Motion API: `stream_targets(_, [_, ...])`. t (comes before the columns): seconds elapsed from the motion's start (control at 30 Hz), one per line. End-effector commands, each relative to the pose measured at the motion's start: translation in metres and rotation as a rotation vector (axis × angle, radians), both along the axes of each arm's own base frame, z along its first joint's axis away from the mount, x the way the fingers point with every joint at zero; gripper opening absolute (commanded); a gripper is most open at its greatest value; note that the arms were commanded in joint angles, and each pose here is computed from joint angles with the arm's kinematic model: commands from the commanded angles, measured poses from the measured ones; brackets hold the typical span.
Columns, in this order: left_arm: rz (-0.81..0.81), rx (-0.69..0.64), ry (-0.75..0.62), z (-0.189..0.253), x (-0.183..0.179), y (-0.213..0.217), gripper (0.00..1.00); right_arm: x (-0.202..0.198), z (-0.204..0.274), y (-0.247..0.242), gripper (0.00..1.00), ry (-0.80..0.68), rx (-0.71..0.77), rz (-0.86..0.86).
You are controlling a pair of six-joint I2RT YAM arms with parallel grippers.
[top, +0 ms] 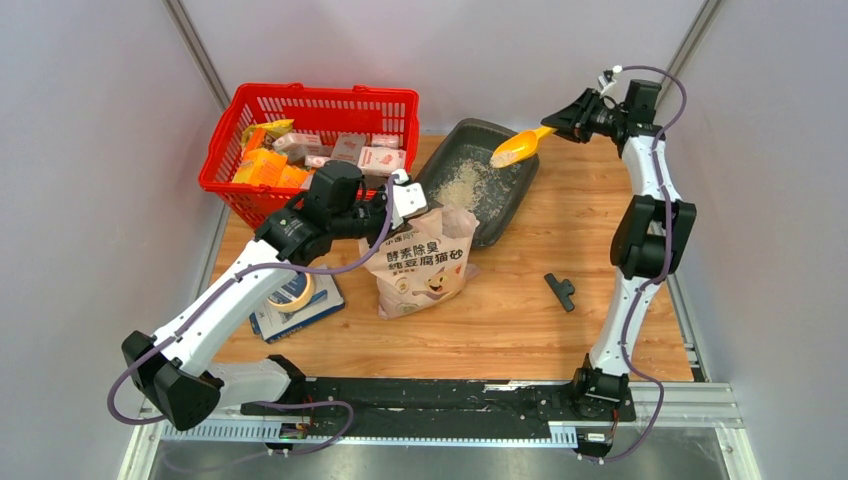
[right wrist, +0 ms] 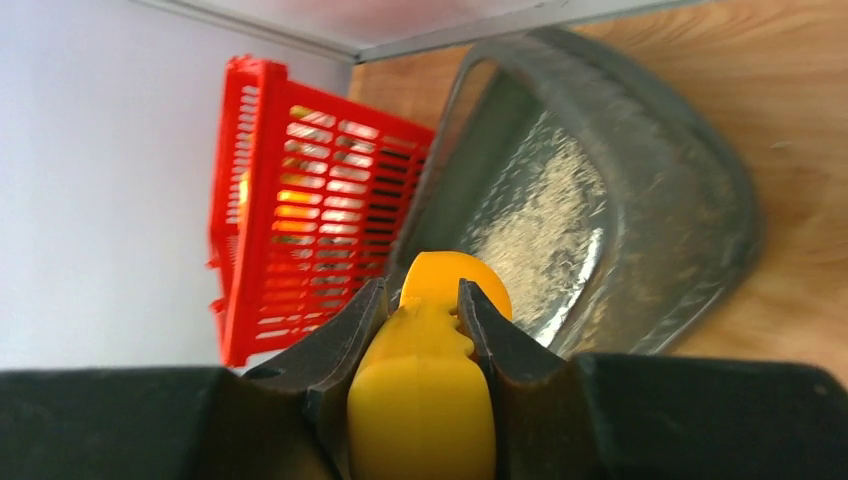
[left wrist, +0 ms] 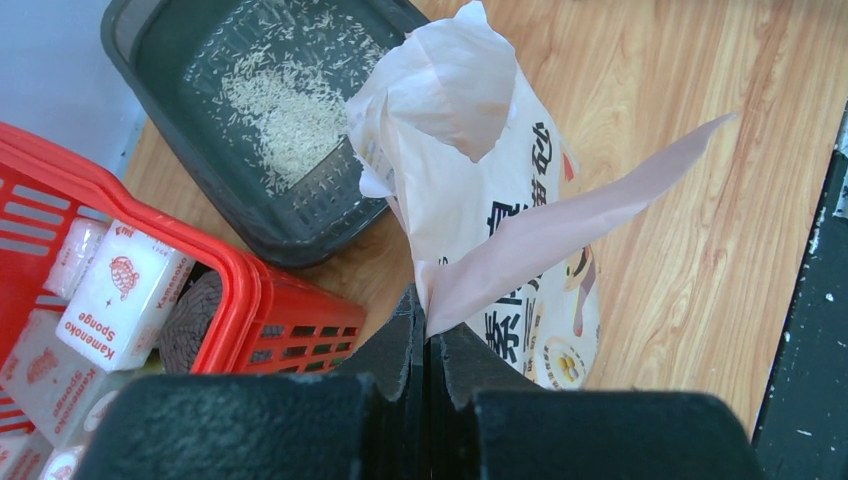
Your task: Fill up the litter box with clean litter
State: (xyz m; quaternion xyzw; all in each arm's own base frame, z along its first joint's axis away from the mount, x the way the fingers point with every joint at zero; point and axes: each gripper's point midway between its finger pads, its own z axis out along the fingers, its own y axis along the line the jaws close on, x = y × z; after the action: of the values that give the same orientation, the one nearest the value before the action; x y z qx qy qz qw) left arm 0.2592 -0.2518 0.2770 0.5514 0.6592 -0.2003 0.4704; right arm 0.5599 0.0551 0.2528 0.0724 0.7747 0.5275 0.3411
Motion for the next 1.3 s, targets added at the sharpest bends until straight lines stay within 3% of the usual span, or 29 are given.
stream_targets(0.0, [-0.002,-0.030,-0.088,0.029,0.007,0.000,0.00,0.022,0.024,0.001,0.00,-0.194,-0.220,-0.058])
stream_targets(0.23, [-0.002,-0.031,-0.086,0.029,0.004,0.001,0.00,0.033,0.039,0.003,0.00,-0.321,-0.411,-0.098])
stream_targets(0.4, [-0.007,-0.046,-0.094,0.032,0.002,0.001,0.00,0.038,0.058,0.005,0.00,-0.512,-0.719,-0.107])
stream_targets(0.53, [0.000,-0.064,-0.096,0.033,0.001,0.002,0.00,0.019,0.083,0.015,0.00,-0.599,-0.845,-0.125])
stream_targets(0.63, [0.002,-0.084,-0.080,0.031,-0.003,0.001,0.00,-0.004,0.092,0.045,0.00,-0.698,-0.820,-0.103])
stream_targets(0.7, [0.008,-0.098,-0.067,0.031,-0.004,0.000,0.00,-0.037,0.130,0.065,0.00,-0.787,-0.796,-0.083])
stream_targets(0.9, [0.040,-0.126,-0.046,0.031,-0.003,0.000,0.00,-0.141,0.180,0.119,0.00,-0.726,-0.495,0.136])
stream_targets(1.07, [0.039,-0.145,-0.037,0.032,-0.003,-0.003,0.00,-0.201,0.168,0.151,0.00,-0.657,-0.431,0.317])
stream_targets(1.27, [0.038,-0.161,-0.033,0.035,-0.006,-0.003,0.00,-0.234,0.116,0.169,0.00,-0.587,-0.505,0.508])
